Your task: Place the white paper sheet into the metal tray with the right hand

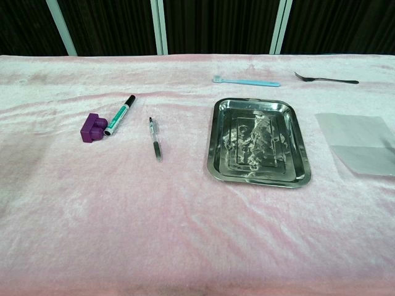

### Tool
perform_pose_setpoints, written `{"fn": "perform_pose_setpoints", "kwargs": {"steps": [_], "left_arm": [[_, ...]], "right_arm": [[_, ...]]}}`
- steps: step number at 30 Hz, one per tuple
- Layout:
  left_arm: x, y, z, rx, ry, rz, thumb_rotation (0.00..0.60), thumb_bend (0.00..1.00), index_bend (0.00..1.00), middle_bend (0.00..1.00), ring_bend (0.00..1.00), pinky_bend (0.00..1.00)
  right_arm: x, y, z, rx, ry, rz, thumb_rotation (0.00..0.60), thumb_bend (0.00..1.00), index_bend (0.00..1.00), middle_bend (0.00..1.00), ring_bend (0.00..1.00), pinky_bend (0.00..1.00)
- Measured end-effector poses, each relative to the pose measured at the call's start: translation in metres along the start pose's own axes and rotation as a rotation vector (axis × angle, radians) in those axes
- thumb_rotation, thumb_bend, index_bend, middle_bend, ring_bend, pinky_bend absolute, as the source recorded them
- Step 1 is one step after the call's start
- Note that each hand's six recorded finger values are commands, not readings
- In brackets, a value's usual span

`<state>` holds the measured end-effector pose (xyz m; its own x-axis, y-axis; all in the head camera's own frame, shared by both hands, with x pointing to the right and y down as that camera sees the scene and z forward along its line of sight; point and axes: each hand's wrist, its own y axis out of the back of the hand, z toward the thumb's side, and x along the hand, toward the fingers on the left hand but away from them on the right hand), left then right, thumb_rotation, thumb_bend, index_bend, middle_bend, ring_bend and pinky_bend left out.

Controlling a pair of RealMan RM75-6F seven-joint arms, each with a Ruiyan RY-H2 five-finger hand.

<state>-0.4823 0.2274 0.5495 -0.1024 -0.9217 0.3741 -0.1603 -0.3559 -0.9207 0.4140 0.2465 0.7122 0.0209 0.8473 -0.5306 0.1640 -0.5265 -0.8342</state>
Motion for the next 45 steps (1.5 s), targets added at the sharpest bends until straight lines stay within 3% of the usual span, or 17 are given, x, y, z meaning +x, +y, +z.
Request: {"fn": "perform_pose_setpoints", "kwargs": {"steps": [26, 45], "left_arm": [[-0.002, -0.002, 0.006, 0.002, -0.012, -0.004, 0.6, 0.41, 0.07, 0.04, 0.0, 0.0], [-0.002, -0.003, 0.006, -0.007, -0.007, -0.009, 0.6, 0.41, 0.07, 0.03, 0.0, 0.0]], "right_arm": [[0.0, -0.002, 0.02, -0.016, 0.034, 0.018, 0.6, 0.4, 0.65, 0.05, 0.09, 0.17], [-0.021, -0.007, 0.087, -0.017, 0.168, 0.047, 0.6, 0.4, 0.66, 0.05, 0.09, 0.17]]}}
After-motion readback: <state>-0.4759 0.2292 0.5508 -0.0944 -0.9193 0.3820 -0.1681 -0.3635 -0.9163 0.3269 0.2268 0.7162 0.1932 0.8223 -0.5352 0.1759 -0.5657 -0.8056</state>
